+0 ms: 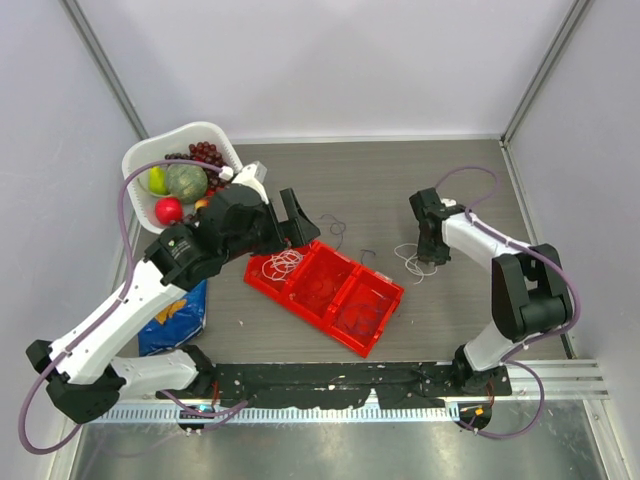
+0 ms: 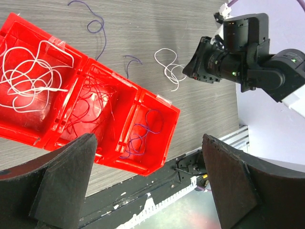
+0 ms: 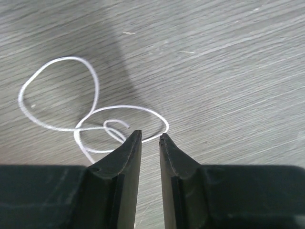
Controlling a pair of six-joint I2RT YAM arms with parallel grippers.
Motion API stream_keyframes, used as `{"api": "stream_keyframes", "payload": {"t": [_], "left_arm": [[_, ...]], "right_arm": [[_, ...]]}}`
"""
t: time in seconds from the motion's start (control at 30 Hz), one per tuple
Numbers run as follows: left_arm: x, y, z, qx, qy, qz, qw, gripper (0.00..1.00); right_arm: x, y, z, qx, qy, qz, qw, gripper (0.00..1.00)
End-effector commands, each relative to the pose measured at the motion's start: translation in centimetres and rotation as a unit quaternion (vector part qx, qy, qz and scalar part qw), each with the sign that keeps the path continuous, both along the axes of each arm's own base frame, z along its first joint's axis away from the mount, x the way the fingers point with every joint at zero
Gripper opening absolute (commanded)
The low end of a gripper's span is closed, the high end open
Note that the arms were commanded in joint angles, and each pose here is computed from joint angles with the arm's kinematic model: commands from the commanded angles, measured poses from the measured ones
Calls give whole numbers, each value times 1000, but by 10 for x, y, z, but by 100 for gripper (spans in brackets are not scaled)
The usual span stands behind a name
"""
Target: Untangle the cables
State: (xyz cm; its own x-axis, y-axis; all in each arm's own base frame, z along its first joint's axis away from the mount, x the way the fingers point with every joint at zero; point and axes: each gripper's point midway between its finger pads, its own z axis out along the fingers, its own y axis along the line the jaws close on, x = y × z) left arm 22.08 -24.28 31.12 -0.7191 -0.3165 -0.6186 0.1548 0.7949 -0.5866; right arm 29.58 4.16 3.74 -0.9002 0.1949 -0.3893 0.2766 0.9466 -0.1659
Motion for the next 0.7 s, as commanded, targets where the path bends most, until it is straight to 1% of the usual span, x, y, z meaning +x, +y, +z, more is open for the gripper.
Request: {"api": "stream_keyframes", "payload": {"t": [0.0, 0.1, 0.13, 0.17, 0.2, 0.23, 0.37, 0.5, 0.57, 0.6, 0.67], "left_arm": [[-2, 3, 14, -25, -15, 5, 1000, 96], [-3, 5, 13, -27, -14, 9, 1000, 96], [-4, 5, 13, -28, -13, 9, 999, 96], [-4, 6, 13, -29, -12, 9, 999, 96], [-5, 5, 12, -29, -10, 9, 999, 96], [-5, 6, 11, -31, -9, 11, 999, 96], [-8, 7, 11, -36, -6, 13, 999, 96], [-8, 8, 8, -40, 0, 17, 999, 96], [-9, 8, 7, -42, 2, 17, 999, 96], [-9, 7, 8, -44, 4, 18, 999, 96], [-10, 7, 7, -46, 7, 18, 999, 96]], "right_arm": [[22, 26, 44, 65, -69, 28, 995, 29], [23, 51, 55, 133, -82, 50, 987, 49], [22, 54, 54, 144, -81, 54, 985, 57], [22, 63, 53, 162, -82, 69, 981, 59], [19, 63, 46, 164, -73, 74, 981, 63], [19, 64, 43, 165, -71, 80, 980, 63], [17, 60, 19, 143, -34, 90, 985, 63], [19, 55, 9, 120, -19, 94, 988, 58], [18, 55, 3, 118, -11, 92, 989, 52], [17, 57, 0, 116, -8, 95, 989, 46], [13, 58, -7, 110, 3, 99, 989, 38]]}}
